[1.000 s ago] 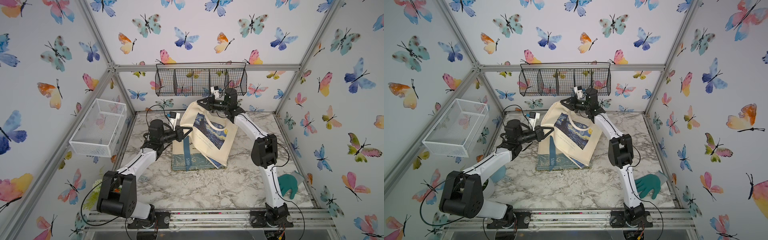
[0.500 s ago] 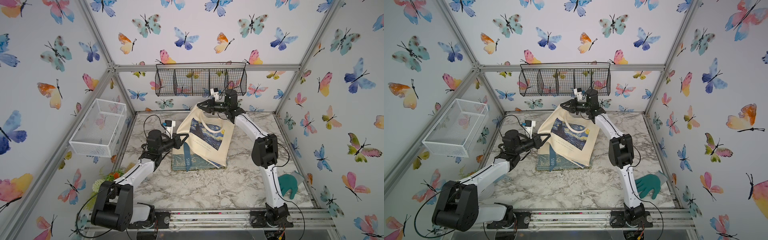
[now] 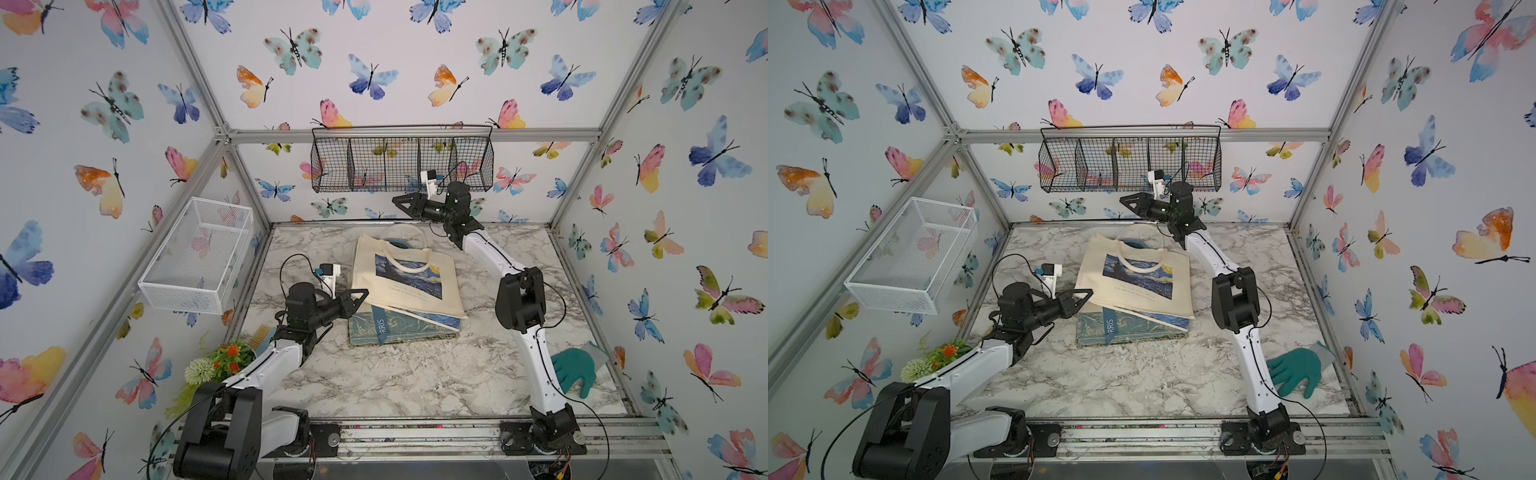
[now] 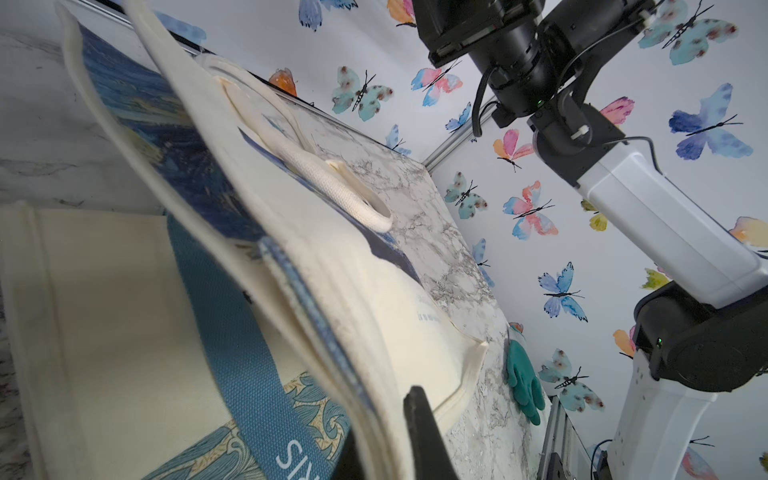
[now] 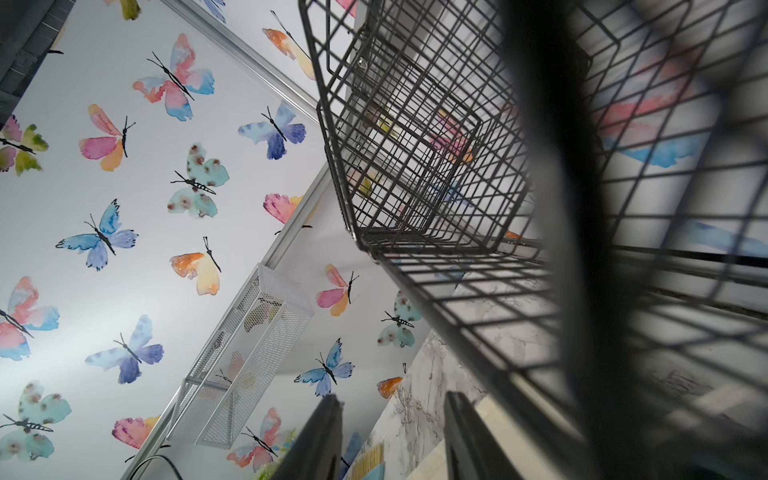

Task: Put away the canvas bag
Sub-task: Place the canvas bag at the center of the board.

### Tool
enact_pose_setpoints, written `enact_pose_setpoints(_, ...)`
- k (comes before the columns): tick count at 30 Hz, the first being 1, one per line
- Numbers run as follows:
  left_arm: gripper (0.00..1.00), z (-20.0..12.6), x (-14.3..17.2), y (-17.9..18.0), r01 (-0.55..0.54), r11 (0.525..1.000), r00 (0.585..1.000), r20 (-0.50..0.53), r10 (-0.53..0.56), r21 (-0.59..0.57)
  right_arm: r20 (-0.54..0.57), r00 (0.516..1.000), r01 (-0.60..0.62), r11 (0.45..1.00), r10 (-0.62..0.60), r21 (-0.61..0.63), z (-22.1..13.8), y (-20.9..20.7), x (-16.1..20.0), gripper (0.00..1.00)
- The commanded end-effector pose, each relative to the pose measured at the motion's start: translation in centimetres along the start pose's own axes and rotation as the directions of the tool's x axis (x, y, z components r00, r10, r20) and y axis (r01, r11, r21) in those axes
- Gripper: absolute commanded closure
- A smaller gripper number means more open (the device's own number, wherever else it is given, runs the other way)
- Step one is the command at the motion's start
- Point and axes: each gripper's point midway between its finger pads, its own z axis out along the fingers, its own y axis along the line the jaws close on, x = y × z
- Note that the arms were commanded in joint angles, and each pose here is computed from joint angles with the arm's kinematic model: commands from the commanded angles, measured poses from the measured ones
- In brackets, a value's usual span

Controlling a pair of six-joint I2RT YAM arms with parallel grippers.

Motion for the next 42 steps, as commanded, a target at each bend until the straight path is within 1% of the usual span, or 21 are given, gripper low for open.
enact_pose_setpoints(1,1.00,-0.3,0.0,-1.7,-0.033,0.998,0.999,-0.001,0.033,0.054,-0.344,0.841,-0.373,0.908,0.418,0.190,3.7,-6.1,16.8,0.55)
enact_pose_setpoints(4,1.00,-0.6,0.3,-1.5,-0.026,0.999,1.000,0.003,0.026,0.031,-0.333,0.867,-0.313,0.926,0.370,0.211,2.5,-4.6,16.1,0.55)
enact_pose_setpoints(7,0.99,-0.9,0.5,-1.6,-0.023,1.000,1.000,0.007,0.023,0.013,-0.350,0.874,-0.261,0.932,0.339,0.251,0.8,-3.0,16.2,0.55)
enact_pose_setpoints(10,0.97,-1.1,0.7,-1.7,-0.021,1.000,1.000,0.011,0.021,-0.010,-0.349,0.881,-0.212,0.925,0.320,0.315,-2.1,-2.1,16.6,0.55)
enact_pose_setpoints(12,0.97,-1.4,0.8,-1.5,-0.021,0.999,1.000,0.015,0.021,-0.032,-0.329,0.885,-0.197,0.904,0.330,0.380,-5.1,-2.4,17.2,0.55)
enact_pose_setpoints(13,0.97,-1.5,0.9,-1.2,-0.017,0.998,1.000,0.017,0.018,-0.053,-0.307,0.886,-0.201,0.885,0.346,0.419,-7.0,-2.9,17.5,0.55)
enact_pose_setpoints(15,0.96,-1.7,1.3,-0.4,-0.005,0.995,1.000,0.012,0.007,-0.099,-0.257,0.872,-0.244,0.826,0.416,0.508,-11.5,-4.5,18.7,0.56)
enact_pose_setpoints(17,0.96,-1.8,1.8,0.7,0.011,0.988,1.000,0.003,-0.011,-0.152,-0.211,0.844,-0.294,0.754,0.494,0.588,-16.1,-6.2,20.6,0.56)
enact_pose_setpoints(18,0.96,-1.8,2.1,1.3,0.024,0.984,1.000,-0.003,-0.025,-0.174,-0.190,0.823,-0.310,0.705,0.535,0.638,-18.8,-7.1,21.8,0.56)
enact_pose_setpoints(20,0.97,-1.8,2.8,2.1,0.048,0.977,0.998,-0.021,-0.053,-0.207,-0.173,0.806,-0.291,0.633,0.567,0.718,-23.1,-8.5,23.6,0.56)
enact_pose_setpoints(21,0.98,-1.9,3.0,3.3,0.060,0.963,0.998,-0.011,-0.065,-0.262,-0.166,0.807,-0.269,0.601,0.568,0.753,-24.8,-8.9,24.3,0.55)
enact_pose_setpoints(23,0.98,-1.9,3.6,4.5,0.077,0.947,0.996,-0.019,-0.087,-0.312,-0.153,0.827,-0.233,0.577,0.541,0.783,-26.8,-8.8,24.9,0.54)
enact_pose_setpoints(27,0.99,-2.0,4.6,6.3,0.093,0.919,0.993,-0.035,-0.116,-0.384,-0.139,0.840,-0.225,0.570,0.525,0.790,-27.7,-8.5,25.3,0.53)
enact_pose_setpoints(29,0.99,-2.0,5.2,7.1,0.103,0.904,0.990,-0.048,-0.135,-0.414,-0.143,0.826,-0.241,0.571,0.545,0.785,-27.6,-9.0,26.0,0.53)
enact_pose_setpoints(32,0.99,-1.7,6.0,7.6,0.110,0.899,0.985,-0.076,-0.157,-0.424,-0.150,0.802,-0.285,0.591,0.578,0.755,-26.8,-9.7,26.9,0.53)
enact_pose_setpoints(35,0.99,-1.5,6.5,7.9,0.117,0.898,0.981,-0.092,-0.171,-0.423,-0.144,0.785,-0.325,0.598,0.602,0.732,-26.3,-10.3,27.3,0.53)
enact_pose_setpoints(38,1.00,-1.4,7.0,8.2,0.122,0.897,0.977,-0.107,-0.183,-0.426,-0.128,0.787,-0.344,0.601,0.604,0.722,-26.0,-10.7,26.9,0.54)
enact_pose_setpoints(42,1.00,-1.3,7.4,8.4,0.127,0.896,0.975,-0.112,-0.191,-0.426,-0.112,0.798,-0.360,0.618,0.592,0.699,-25.5,-10.6,25.9,0.54)
